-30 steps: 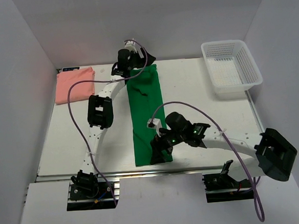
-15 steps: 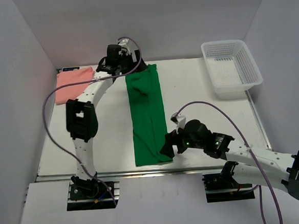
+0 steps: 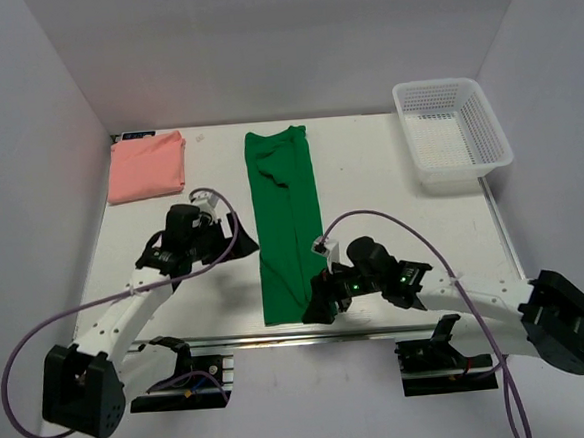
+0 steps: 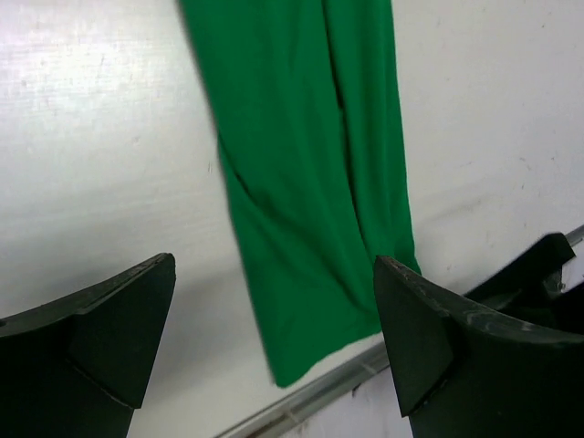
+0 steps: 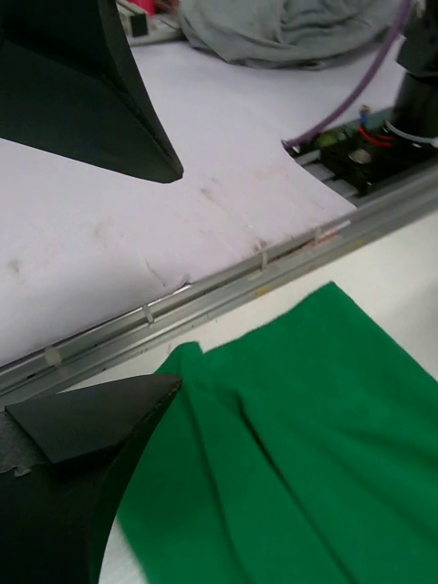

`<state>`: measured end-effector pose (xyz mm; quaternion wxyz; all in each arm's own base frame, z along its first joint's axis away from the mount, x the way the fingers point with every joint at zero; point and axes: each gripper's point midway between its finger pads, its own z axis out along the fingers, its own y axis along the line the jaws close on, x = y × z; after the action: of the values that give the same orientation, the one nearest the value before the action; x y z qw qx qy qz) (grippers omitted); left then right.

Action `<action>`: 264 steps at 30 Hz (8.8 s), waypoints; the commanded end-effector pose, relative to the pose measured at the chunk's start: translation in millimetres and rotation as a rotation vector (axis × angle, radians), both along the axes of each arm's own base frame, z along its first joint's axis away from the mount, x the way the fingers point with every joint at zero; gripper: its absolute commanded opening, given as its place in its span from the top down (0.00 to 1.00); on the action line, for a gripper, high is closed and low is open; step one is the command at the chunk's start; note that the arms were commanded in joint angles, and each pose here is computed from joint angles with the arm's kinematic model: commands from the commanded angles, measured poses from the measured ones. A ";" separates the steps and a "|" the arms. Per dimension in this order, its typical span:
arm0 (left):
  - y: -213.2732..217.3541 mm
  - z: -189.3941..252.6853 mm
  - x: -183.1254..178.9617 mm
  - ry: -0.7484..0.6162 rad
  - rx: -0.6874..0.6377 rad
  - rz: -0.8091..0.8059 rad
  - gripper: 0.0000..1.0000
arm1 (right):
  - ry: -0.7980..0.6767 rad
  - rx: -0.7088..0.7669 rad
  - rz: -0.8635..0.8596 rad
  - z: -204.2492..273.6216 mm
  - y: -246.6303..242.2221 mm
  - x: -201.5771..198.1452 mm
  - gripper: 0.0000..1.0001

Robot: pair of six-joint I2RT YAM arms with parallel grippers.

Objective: Fold and stack the t-shirts
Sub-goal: Rotate the tshirt 90 degrees, then grab the bottom of the folded rectangular tshirt with both arms, then fold the folded rectangular tshirt in 1/3 of the way, then grab one side of the 2/3 rectangular tshirt with both arms

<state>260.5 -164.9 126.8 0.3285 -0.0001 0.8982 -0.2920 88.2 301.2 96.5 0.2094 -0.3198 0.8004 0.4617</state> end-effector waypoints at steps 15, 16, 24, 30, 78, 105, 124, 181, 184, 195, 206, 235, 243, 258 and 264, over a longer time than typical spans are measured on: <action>5.6 -40.7 -58.8 0.135 -0.055 -0.007 0.01 | 0.080 -0.030 0.037 -38.4 23.6 5.5 0.10; 6.3 -42.2 -60.7 0.145 -0.052 -0.007 0.01 | 0.080 -0.060 0.029 -38.7 18.5 4.3 0.10; -17.4 -47.8 -78.5 0.200 -0.105 -0.150 0.01 | -0.025 -0.060 -0.162 25.9 16.8 41.1 0.10; -23.4 -73.2 -102.2 0.310 -0.013 -0.209 0.01 | 0.092 -0.332 -0.434 -16.7 -32.2 58.1 0.10; -79.7 -40.3 -73.1 0.194 0.154 -0.173 1.00 | 0.128 -0.305 -0.432 -18.5 -24.8 81.5 1.00; -55.1 22.7 126.8 -0.010 0.083 0.078 1.00 | -0.031 -0.276 -0.583 50.3 -9.8 282.8 1.00; -54.9 -15.9 190.8 0.009 0.018 0.037 1.00 | 0.012 -0.278 -0.569 24.8 -4.6 350.9 1.00; -59.7 -115.0 61.4 0.166 -0.015 -0.322 0.00 | 0.452 -0.158 -0.517 -99.6 -33.1 230.7 0.10; -62.0 -74.8 77.7 0.066 0.014 -0.322 0.00 | 0.389 -0.115 -0.462 -71.1 -23.6 232.1 0.10; -48.4 5.3 86.3 -0.160 0.052 -0.258 0.00 | 0.192 -0.057 -0.506 3.2 -39.5 226.7 0.10; -27.1 -73.6 62.3 0.027 0.145 -0.208 0.08 | 0.295 -0.180 -0.534 -46.5 -49.7 214.1 0.10; -47.6 -72.5 43.3 -0.006 -0.015 -0.272 1.00 | 0.263 -0.093 -0.449 -56.0 -25.4 213.5 1.00; -54.7 -29.6 3.8 -0.046 -0.131 -0.336 1.00 | 0.029 -0.015 -0.414 -10.2 -35.8 183.9 1.00; -52.0 43.0 -98.9 0.007 -0.343 -0.400 1.00 | -0.029 0.083 -0.365 64.2 -67.6 79.7 1.00; -42.3 69.1 -104.4 -0.011 -0.303 -0.363 1.00 | -0.091 0.105 -0.347 99.6 -72.7 72.4 1.00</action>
<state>162.6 -210.4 180.8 0.2787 0.1204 0.8226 -0.4809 162.9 231.1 180.2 0.3306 -0.1775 0.8105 0.4498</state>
